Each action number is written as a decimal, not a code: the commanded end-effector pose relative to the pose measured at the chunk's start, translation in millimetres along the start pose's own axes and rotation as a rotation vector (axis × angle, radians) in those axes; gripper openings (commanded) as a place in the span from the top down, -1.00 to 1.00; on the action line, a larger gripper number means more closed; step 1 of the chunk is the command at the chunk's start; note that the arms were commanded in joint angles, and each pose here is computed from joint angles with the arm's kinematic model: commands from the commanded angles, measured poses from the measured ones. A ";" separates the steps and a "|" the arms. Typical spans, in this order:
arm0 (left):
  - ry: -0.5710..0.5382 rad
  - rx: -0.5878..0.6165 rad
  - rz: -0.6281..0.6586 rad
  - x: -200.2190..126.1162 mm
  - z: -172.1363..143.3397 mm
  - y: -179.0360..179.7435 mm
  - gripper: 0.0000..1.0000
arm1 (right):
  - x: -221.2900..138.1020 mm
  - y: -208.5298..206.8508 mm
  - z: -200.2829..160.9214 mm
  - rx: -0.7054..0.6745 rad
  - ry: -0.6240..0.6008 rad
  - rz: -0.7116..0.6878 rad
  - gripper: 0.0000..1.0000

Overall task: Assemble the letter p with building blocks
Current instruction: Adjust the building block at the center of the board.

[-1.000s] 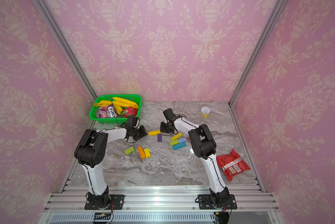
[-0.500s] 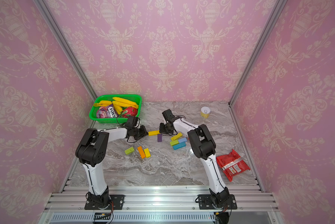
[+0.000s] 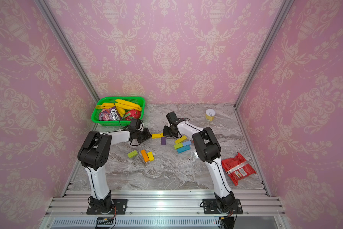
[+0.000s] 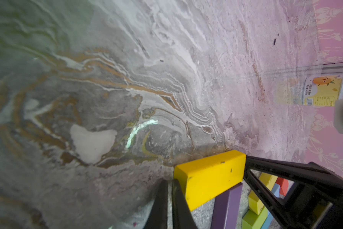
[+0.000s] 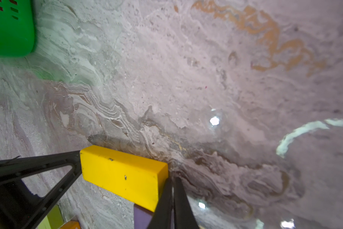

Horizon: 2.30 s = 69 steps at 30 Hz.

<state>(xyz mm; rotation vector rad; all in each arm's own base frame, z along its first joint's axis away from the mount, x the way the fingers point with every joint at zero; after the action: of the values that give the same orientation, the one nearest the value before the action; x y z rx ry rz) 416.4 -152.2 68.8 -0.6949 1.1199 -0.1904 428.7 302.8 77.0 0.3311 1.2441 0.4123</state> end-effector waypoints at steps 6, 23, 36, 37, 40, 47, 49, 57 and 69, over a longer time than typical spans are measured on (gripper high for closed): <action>0.055 -0.007 -0.007 12.7 -7.6 3.2 0.80 | 11.5 -11.9 -21.6 0.030 0.082 -0.085 0.81; -0.095 0.035 0.052 -31.3 6.4 0.4 0.76 | -20.6 -1.6 -2.4 -0.008 -0.025 -0.093 0.74; -0.193 0.099 0.051 -81.9 0.5 -10.0 0.50 | -60.7 19.1 -22.1 -0.103 -0.069 -0.181 0.16; -0.194 0.099 0.056 -84.4 -0.5 -8.8 0.49 | -60.5 19.3 -26.2 -0.106 -0.067 -0.192 0.13; -0.195 0.103 0.054 -91.4 -4.0 -6.6 0.48 | -58.2 22.9 -38.2 -0.108 -0.059 -0.210 0.09; -0.181 0.102 0.046 -106.0 -10.4 -0.1 0.44 | -52.5 27.6 -52.1 -0.109 -0.061 -0.251 0.09; -0.178 0.098 0.048 -110.4 -11.2 4.0 0.43 | -54.6 27.3 -53.2 -0.113 -0.073 -0.258 0.11; -0.159 0.066 0.079 -125.1 -21.1 32.2 0.41 | -56.5 27.0 -60.8 -0.072 -0.081 -0.244 0.23; -0.162 0.043 0.101 -134.1 -20.7 43.3 0.41 | -46.8 9.5 -37.9 -0.048 -0.069 -0.305 0.28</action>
<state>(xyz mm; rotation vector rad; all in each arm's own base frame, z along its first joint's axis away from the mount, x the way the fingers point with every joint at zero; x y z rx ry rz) 336.5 -65.9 139.3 -0.6152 0.9680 -0.0599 370.3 298.0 119.4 0.1257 1.1737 0.2221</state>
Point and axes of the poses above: each gripper's point midway between its finger pads, its own x axis out along the fingers, its own y axis along the line the jaws close on, z = x × y, the point moved 6 cm from there along -x, back along the fingers, and after that the axes turned 1 degree about x, right-handed, at the moved point
